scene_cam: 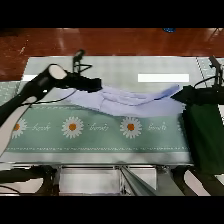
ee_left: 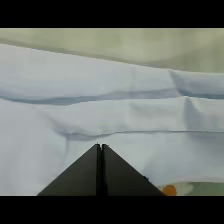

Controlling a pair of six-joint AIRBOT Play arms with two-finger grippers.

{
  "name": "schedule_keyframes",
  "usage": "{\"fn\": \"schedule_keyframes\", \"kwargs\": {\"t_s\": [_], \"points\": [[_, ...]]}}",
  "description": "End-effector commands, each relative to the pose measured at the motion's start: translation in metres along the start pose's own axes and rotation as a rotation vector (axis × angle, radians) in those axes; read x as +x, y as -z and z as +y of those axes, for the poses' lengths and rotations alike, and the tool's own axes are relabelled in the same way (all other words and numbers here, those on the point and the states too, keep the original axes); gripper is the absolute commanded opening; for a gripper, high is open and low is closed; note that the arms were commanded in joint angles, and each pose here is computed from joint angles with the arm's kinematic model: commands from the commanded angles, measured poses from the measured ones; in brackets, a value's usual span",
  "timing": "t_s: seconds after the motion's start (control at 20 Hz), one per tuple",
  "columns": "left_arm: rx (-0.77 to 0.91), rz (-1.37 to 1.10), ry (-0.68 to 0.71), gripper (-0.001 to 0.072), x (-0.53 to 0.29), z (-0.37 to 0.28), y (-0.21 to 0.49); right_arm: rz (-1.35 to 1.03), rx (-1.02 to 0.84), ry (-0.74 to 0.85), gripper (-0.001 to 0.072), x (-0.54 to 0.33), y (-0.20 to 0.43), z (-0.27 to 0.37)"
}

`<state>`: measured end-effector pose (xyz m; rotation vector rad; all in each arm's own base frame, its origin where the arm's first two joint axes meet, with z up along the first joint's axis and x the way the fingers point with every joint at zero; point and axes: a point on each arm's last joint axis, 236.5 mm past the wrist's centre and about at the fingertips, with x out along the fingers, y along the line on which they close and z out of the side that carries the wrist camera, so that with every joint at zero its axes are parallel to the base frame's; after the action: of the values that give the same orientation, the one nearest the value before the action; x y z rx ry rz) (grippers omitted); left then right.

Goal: Fold the shirts.

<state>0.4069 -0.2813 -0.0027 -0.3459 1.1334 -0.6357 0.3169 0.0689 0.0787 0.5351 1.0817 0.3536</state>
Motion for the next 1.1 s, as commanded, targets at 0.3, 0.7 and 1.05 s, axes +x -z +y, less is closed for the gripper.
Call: {"fn": "schedule_keyframes", "kwargs": {"t_s": [0.3,0.7,1.05], "points": [[0.127,0.443,0.132,0.0016,0.143,-0.142,0.146,-0.166,-0.047,-0.156,0.0023,-0.058,0.031,0.077],[0.139,0.37,0.207,0.0016,0.086,-0.151,0.059,-0.194,-0.033,-0.2,0.0023,-0.06,0.023,0.086],[-0.007,0.028,-0.01,0.0016,-0.132,-0.001,-0.08,-0.145,-0.145,-0.34,0.0023,-0.026,-0.014,0.158]]}}
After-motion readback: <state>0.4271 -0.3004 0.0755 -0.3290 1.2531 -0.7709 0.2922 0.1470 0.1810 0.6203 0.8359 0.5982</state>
